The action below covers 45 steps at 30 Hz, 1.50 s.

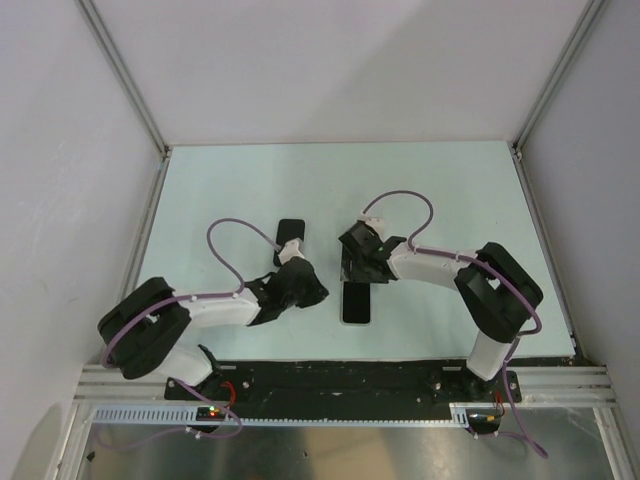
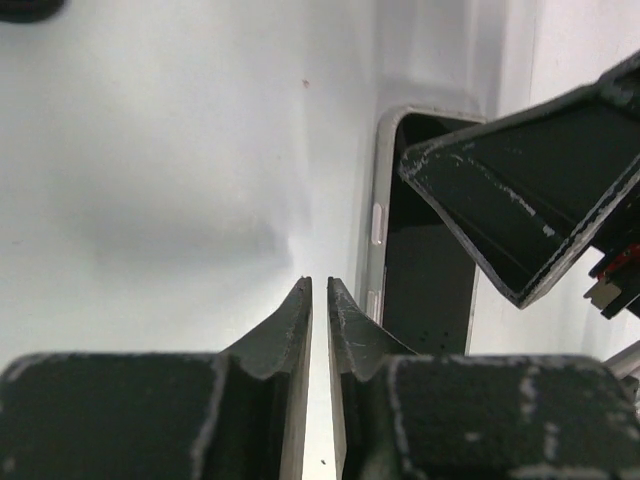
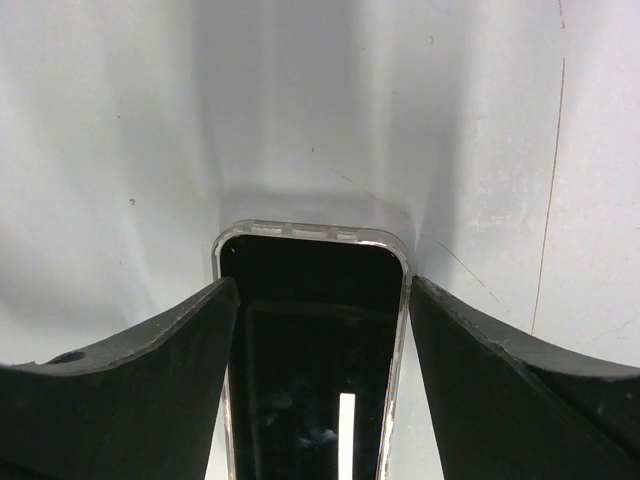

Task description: Put the phone into the phone case

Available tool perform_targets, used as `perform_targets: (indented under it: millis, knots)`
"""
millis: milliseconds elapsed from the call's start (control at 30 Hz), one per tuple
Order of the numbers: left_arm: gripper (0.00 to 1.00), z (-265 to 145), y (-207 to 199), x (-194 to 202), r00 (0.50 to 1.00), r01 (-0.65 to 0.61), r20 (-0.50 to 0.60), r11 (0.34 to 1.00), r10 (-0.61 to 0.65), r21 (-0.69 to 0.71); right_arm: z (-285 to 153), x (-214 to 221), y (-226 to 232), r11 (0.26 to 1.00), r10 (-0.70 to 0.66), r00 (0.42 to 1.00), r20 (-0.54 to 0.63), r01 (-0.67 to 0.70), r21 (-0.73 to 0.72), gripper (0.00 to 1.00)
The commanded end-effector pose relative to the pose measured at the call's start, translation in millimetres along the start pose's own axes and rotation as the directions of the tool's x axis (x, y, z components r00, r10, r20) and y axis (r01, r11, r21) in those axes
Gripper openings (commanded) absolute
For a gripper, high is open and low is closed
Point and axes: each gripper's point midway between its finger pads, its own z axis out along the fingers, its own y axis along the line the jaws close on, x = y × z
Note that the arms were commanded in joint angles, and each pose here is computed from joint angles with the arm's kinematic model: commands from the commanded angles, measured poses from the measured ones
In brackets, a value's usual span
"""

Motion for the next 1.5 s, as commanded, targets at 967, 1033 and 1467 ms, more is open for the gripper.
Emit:
perform_targets:
  millis: [967, 1033, 1467]
  knots:
    - [0.18, -35, -6, -41, 0.995, 0.006, 0.097, 0.99, -0.02, 0.143, -55, 32, 9, 0.999, 0.012, 1.0, 0.013, -0.012, 0.039, 0.99]
    - [0.18, -38, -5, -41, 0.995, 0.004, 0.098, 0.989, -0.019, 0.148, -52, 36, 8, 0.998, 0.017, 1.0, 0.018, -0.018, 0.066, 0.99]
    - [0.18, -44, -1, -39, 0.994, 0.005, 0.105, 0.987, -0.023, 0.161, -42, 47, 5, 0.99, -0.028, 0.999, 0.033, 0.023, 0.139, 0.99]
